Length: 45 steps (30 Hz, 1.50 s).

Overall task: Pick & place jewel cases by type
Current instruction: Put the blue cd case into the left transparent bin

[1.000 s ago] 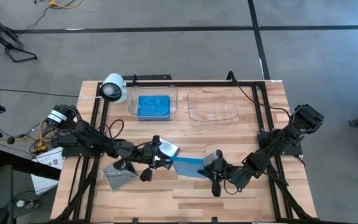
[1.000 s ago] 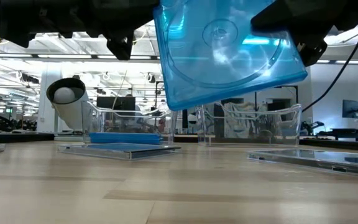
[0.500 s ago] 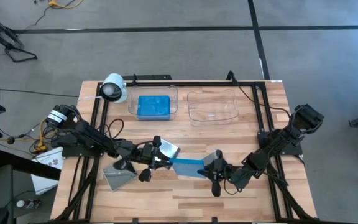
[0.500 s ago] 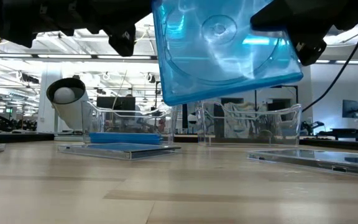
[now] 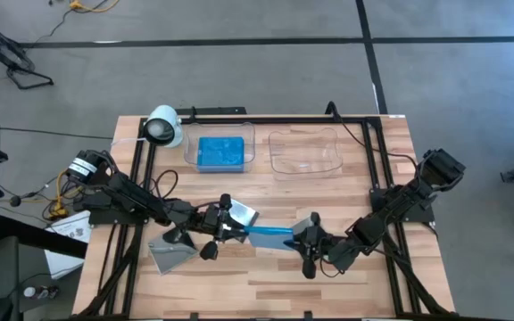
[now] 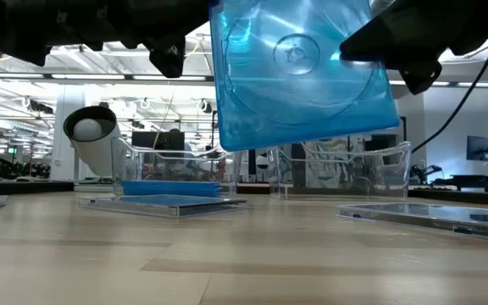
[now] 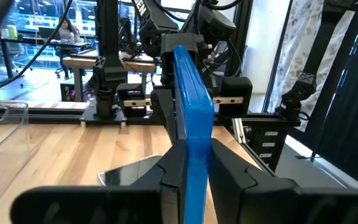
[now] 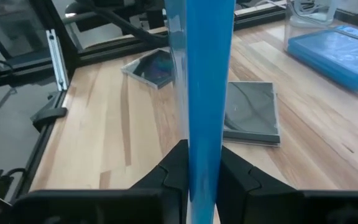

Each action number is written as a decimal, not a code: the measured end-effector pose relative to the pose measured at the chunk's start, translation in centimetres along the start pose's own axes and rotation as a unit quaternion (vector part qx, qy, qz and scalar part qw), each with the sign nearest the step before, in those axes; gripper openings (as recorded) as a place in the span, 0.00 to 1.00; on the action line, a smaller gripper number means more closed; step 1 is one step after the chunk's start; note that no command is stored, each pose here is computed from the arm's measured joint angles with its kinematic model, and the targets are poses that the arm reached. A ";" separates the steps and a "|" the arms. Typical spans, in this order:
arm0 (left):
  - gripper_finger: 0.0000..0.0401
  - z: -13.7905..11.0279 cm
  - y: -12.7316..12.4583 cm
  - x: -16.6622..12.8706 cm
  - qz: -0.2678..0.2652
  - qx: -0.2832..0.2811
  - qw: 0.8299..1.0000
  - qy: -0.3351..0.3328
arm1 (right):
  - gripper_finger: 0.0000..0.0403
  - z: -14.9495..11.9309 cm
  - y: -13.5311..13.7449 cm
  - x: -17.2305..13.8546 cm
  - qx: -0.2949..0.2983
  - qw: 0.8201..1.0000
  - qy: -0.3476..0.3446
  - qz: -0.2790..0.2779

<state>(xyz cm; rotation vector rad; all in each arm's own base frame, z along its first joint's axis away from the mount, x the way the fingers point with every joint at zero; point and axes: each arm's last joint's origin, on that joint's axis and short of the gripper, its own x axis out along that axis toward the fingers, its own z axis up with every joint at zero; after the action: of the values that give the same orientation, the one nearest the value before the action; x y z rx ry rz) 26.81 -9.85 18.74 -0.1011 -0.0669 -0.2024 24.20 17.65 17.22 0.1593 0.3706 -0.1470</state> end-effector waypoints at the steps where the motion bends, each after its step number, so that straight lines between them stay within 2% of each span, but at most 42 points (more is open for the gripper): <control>1: 0.09 0.0 0.0 0.0 0.000 0.001 1.000 0.000 | 0.12 0.0 0.0 0.0 -0.001 1.000 0.001 -0.001; 13: 0.09 0.0 0.0 0.0 -0.003 0.004 1.000 -0.002 | 0.12 -0.2 -0.2 0.0 -0.006 1.000 0.004 -0.014; 23: 0.15 0.2 -0.1 0.0 -0.006 -0.012 1.000 -0.010 | 0.10 -0.2 -0.4 0.2 0.000 1.000 0.000 -0.014; 33: 0.17 0.4 -0.2 0.0 -0.021 -0.014 1.000 -0.014 | 0.10 0.2 -0.2 0.2 -0.009 1.000 -0.018 -0.004; 45: 0.17 -0.2 -0.2 0.0 -0.018 0.018 1.000 0.015 | 0.09 0.3 0.0 0.3 -0.005 1.000 -0.011 0.019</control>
<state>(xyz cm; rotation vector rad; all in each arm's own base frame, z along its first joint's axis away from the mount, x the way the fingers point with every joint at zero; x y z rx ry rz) 26.78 -10.02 18.56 -0.0610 -0.0426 -0.2392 24.56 17.54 17.43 0.1547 0.3452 -0.1104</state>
